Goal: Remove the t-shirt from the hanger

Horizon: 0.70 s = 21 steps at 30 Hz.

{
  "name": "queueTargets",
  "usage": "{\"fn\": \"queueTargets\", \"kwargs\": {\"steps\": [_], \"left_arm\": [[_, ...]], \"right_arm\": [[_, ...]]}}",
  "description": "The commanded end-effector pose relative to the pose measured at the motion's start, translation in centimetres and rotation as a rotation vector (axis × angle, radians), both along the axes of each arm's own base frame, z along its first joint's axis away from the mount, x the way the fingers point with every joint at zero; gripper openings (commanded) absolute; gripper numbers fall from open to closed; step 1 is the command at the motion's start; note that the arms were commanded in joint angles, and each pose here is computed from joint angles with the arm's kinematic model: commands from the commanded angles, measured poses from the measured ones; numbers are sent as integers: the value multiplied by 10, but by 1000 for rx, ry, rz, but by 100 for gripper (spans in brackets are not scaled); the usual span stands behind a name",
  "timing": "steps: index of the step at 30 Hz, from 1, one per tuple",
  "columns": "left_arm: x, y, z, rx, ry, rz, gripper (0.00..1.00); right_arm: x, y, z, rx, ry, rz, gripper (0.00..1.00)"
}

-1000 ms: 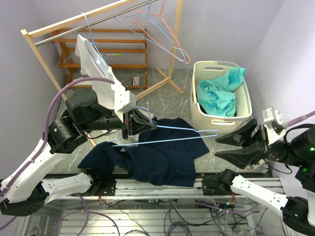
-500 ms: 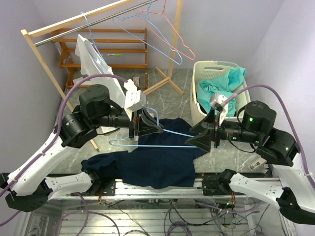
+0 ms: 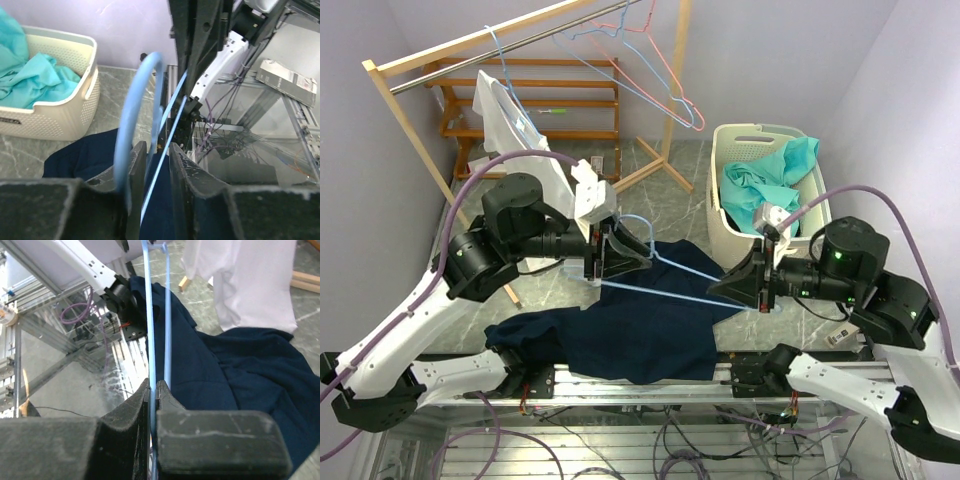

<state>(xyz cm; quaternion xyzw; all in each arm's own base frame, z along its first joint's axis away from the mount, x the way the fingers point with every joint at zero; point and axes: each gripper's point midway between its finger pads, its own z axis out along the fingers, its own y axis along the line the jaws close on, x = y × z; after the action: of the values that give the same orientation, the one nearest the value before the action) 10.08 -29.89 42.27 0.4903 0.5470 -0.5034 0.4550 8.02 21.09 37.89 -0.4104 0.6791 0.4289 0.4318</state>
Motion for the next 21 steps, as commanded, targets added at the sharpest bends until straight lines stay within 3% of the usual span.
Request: {"fn": "queueTargets", "kwargs": {"steps": [1,5,12,17,21], "left_arm": [[-4,16,16,-53,-42,55,40],[-1,38,25,-85,-80,159,50],[7,111,33,-186,-134,487,47],[29,163,-2,-197,-84,781,43],[34,188,-37,-218,-32,908,43]], "right_arm": [[6,-32,7,-6,-35,-169,0],[6,-53,14,9,-54,-258,0],[8,-74,11,7,-58,-363,0],[25,-65,10,4,-56,-401,0],[64,-43,3,-11,-41,-487,0]]}}
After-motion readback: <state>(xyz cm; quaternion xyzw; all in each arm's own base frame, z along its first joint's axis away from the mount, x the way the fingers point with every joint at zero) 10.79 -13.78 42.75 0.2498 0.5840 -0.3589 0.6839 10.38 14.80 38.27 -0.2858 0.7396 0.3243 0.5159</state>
